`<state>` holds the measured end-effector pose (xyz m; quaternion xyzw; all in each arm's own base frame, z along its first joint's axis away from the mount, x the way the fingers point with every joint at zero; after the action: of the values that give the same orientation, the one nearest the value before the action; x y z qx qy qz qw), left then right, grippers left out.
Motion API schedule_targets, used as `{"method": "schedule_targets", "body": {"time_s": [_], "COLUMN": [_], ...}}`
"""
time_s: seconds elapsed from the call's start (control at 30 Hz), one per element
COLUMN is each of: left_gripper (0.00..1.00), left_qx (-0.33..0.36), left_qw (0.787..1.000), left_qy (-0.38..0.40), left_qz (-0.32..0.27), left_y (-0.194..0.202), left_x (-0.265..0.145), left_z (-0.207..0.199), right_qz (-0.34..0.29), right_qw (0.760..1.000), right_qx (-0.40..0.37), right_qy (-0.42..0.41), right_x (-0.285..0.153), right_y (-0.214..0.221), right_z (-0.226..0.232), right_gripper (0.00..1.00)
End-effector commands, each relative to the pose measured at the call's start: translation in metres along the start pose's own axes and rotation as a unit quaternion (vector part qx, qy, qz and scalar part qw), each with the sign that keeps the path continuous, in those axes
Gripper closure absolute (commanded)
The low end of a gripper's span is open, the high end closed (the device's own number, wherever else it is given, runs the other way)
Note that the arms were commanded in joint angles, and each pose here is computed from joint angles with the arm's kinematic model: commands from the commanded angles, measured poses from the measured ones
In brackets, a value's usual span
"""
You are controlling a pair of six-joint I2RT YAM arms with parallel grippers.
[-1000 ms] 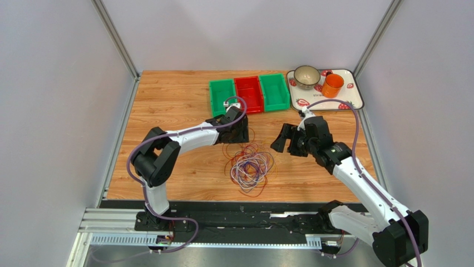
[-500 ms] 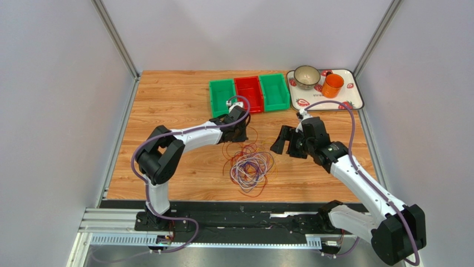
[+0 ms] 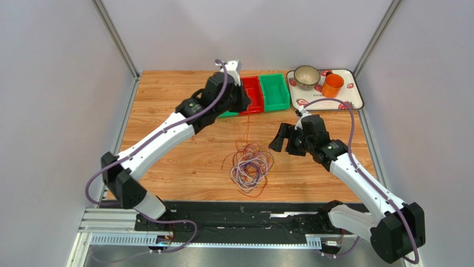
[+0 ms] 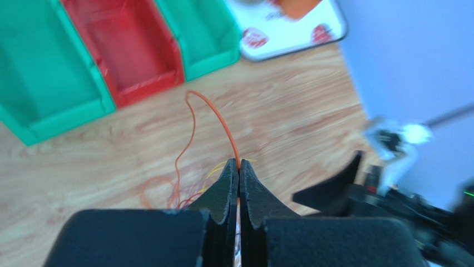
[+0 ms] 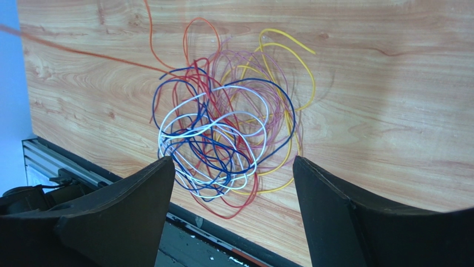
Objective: Untangle the cables
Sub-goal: Untie the cable.
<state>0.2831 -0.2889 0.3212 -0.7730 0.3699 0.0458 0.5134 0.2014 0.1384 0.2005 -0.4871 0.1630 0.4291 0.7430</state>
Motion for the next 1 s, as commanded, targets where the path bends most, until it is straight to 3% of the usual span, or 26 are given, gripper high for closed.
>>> {"method": "schedule_targets", "body": {"time_s": [0.0,0.17,0.47,0.63,0.67,0.73,0.77,0.83,0.97], "left_gripper": [1.0,1.0,1.0,1.0,1.0,1.0,1.0,1.0,1.0], "left_qx": [0.052,0.094,0.154,0.142,0.138,0.125,0.12,0.121,0.142], "left_qw": [0.992,0.965,0.9,0.906,0.915,0.914,0.923,0.919,0.92], "left_qy": [0.102,0.214,0.332,0.335,0.328,0.339,0.331,0.347,0.363], "left_qz": [-0.055,-0.123,-0.237,-0.216,-0.189,-0.187,-0.153,-0.141,-0.046], "left_y": [-0.043,-0.089,-0.143,-0.136,-0.121,-0.111,-0.09,-0.075,-0.018], "left_x": [-0.058,-0.125,-0.215,-0.207,-0.188,-0.184,-0.163,-0.156,-0.115], "left_z": [-0.032,-0.066,-0.102,-0.102,-0.095,-0.091,-0.082,-0.077,-0.054], "right_qz": [-0.073,-0.128,-0.231,-0.261,-0.266,-0.28,-0.285,-0.293,-0.293], "right_qw": [0.995,0.986,0.959,0.948,0.946,0.941,0.939,0.934,0.927], "right_qx": [-0.03,-0.049,-0.081,-0.093,-0.093,-0.099,-0.1,-0.107,-0.124], "right_qy": [-0.055,-0.099,-0.145,-0.158,-0.158,-0.164,-0.167,-0.175,-0.198], "right_x": [-0.022,-0.044,-0.089,-0.109,-0.112,-0.119,-0.122,-0.129,-0.141], "right_y": [-0.031,-0.043,-0.052,-0.052,-0.052,-0.049,-0.048,-0.045,-0.04], "right_z": [0.025,0.039,0.052,0.056,0.055,0.055,0.056,0.056,0.061], "right_gripper": [0.18,0.18,0.16,0.16,0.15,0.15,0.14,0.14,0.15]}}
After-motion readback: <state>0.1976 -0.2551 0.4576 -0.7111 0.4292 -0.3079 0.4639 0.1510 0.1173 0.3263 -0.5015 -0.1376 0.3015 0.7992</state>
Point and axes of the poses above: each gripper's point midway between its finger pads, its own x axis out along the fingers, its own z axis along the line the jaws close on, y = z × x, the point moved 8 cm from there along -x, back along the fingers, and after that the axes turned 4 degrees about -x, right-handed, at the moved point
